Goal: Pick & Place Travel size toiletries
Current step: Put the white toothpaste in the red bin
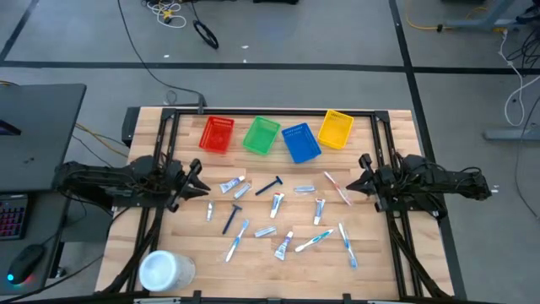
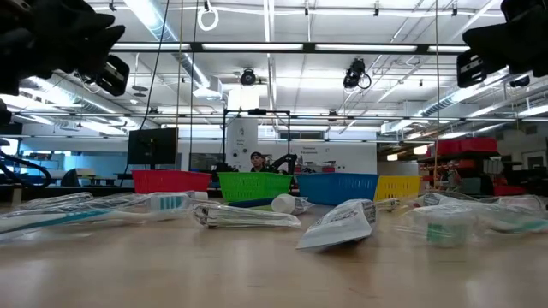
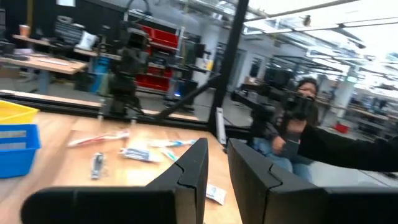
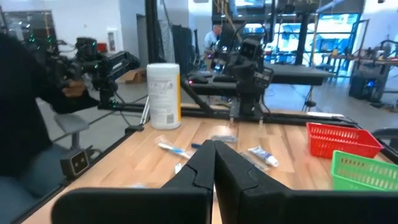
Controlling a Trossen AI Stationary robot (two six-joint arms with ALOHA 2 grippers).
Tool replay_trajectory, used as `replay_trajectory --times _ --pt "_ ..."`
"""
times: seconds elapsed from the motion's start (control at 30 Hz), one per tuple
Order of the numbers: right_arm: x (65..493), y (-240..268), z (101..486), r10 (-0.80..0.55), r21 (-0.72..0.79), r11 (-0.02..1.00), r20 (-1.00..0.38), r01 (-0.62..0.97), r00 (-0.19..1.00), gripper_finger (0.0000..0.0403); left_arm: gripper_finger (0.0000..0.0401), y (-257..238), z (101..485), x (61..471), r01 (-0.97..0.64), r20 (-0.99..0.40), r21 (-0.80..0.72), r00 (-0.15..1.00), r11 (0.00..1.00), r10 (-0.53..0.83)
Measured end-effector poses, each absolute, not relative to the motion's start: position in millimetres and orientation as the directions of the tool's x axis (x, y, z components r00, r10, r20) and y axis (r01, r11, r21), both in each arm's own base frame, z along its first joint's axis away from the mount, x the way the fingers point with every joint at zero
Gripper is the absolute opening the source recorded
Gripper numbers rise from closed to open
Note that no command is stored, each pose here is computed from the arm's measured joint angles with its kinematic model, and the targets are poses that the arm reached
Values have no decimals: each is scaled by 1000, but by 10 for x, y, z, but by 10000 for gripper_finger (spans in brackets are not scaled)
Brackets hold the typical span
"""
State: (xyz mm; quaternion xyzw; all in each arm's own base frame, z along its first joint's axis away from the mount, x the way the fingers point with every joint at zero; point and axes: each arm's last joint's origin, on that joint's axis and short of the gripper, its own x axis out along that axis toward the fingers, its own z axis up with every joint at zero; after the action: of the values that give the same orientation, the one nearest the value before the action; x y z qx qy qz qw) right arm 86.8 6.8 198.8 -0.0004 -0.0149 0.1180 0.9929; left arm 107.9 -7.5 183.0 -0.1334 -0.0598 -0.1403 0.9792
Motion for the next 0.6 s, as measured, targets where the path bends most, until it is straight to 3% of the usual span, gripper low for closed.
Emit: replay_trajectory --times 0.6 --pt "857 68 2099 235 39 969 143 -243 961 9 155 -11 1819 1093 80 147 -291 988 953 -38"
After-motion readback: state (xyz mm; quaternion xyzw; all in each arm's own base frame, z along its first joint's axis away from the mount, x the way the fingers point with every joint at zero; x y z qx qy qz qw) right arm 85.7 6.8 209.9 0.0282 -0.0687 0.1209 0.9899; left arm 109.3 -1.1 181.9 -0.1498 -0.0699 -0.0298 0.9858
